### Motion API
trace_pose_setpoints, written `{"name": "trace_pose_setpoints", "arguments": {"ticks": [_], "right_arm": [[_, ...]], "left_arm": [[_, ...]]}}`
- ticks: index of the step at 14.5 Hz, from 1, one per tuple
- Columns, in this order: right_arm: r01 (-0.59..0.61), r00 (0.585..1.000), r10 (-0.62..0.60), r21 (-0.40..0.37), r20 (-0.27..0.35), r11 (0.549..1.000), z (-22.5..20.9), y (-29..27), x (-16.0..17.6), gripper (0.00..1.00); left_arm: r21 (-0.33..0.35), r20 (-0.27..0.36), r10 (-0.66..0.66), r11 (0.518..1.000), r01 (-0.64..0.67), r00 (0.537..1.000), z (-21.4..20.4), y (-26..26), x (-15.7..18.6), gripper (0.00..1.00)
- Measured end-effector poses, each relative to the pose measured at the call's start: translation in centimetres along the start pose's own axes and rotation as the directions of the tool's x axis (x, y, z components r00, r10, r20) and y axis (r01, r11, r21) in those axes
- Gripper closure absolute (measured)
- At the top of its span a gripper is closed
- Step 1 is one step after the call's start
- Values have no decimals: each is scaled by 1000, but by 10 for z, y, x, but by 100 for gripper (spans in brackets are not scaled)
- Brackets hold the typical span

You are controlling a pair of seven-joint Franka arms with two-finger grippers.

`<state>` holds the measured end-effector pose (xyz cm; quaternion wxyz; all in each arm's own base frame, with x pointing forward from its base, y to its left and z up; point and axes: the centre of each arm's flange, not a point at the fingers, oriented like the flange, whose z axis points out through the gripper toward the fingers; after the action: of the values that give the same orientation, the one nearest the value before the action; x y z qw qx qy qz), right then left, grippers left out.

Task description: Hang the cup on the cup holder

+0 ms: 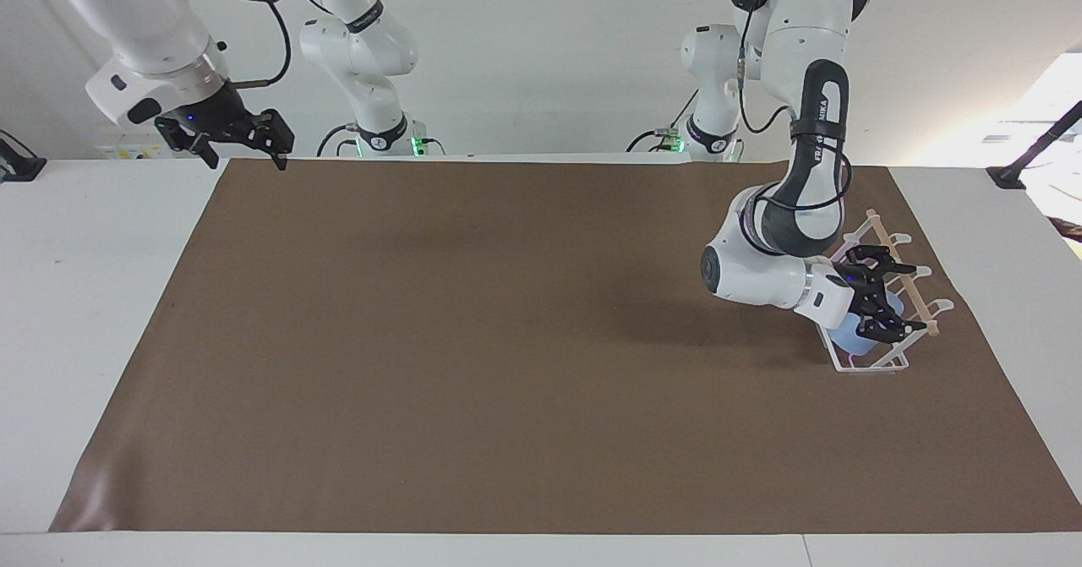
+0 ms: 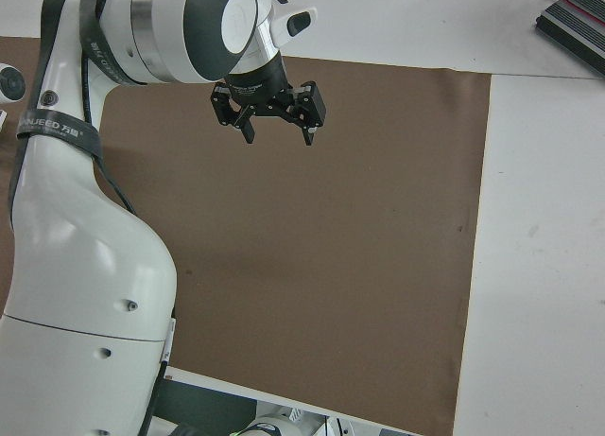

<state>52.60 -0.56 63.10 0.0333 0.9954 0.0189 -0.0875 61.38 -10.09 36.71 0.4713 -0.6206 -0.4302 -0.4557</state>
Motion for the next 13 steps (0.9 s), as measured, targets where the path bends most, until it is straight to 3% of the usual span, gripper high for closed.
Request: {"name": "trace_pose_setpoints", "arguments": {"ticks": [3, 4, 8, 11, 13], "right_arm": [[-9, 1000, 9, 2, 0, 1000, 0, 5, 0, 0], [-12, 1000, 12, 2, 0, 1000, 0, 7, -1, 0], [-22, 1000, 22, 4, 2, 1000, 1, 12, -1, 0], [-53, 998, 53, 13, 16, 998, 4, 34, -4, 0], [-61, 998, 61, 16, 23, 998, 8, 40, -4, 0]], "left_arm": [[16, 1, -57, 998, 57, 998, -18, -2, 43, 0], [22, 32, -49, 999, 48, 998, -22, -7, 61, 0], [7, 302, 24, 1000, -27, 953, 0, -37, 131, 0], [-70, 588, 71, 997, -37, 806, 27, -42, 135, 0], [-150, 706, 172, 984, -92, 687, 31, -40, 121, 0]]}}
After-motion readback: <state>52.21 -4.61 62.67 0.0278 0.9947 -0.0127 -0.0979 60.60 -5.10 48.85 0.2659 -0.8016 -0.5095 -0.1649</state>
